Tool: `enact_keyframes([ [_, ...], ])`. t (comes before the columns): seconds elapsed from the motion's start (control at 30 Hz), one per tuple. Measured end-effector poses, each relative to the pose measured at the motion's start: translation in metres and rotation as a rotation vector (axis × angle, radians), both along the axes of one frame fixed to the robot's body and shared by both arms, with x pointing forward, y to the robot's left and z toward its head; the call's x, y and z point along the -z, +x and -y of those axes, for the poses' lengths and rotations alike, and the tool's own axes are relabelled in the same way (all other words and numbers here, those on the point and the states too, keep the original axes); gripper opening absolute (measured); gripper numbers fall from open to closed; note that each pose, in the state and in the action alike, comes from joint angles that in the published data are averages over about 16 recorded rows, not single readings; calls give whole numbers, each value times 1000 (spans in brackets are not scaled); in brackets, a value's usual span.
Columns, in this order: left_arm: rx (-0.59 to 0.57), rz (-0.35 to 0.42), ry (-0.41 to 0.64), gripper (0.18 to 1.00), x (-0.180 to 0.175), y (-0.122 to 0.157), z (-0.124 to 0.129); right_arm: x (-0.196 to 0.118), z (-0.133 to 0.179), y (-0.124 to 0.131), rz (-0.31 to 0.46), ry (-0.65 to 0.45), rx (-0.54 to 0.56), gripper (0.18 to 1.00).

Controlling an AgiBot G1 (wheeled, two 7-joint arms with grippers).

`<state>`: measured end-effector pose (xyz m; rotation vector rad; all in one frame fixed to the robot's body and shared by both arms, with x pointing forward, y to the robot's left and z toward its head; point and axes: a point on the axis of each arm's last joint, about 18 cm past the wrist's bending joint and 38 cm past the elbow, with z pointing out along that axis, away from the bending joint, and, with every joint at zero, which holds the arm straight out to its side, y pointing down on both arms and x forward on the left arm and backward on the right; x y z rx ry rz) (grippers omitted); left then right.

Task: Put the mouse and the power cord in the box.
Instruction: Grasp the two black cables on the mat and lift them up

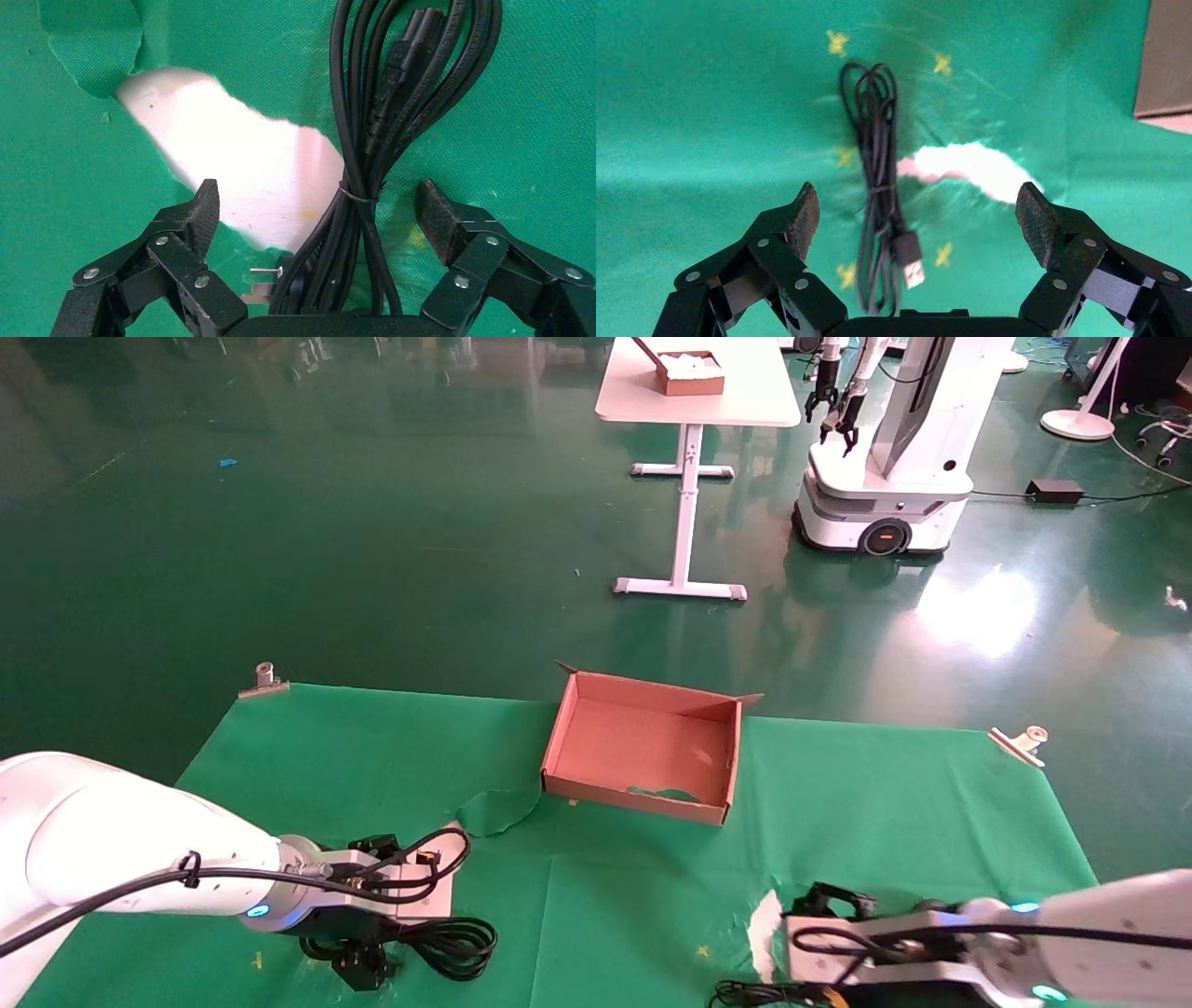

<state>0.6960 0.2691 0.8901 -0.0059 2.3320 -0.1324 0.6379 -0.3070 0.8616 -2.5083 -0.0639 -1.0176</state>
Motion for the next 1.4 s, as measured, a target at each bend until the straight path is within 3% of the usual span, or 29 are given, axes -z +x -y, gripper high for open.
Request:
enact_keyframes([
  [0.43,-1,0,0,991,0,0,0,5,-8,21,32,-31,21,999],
  [0.83,0,-1,-2,892,0,0,0,6,-8,20,29,-29,18,954],
  [1.13,1,-1,-2,718,0,0,0,5,-8,19,26,-29,16,838],
  [1.4,1,-1,-2,531,0,0,0,5,-8,18,25,-29,15,665],
])
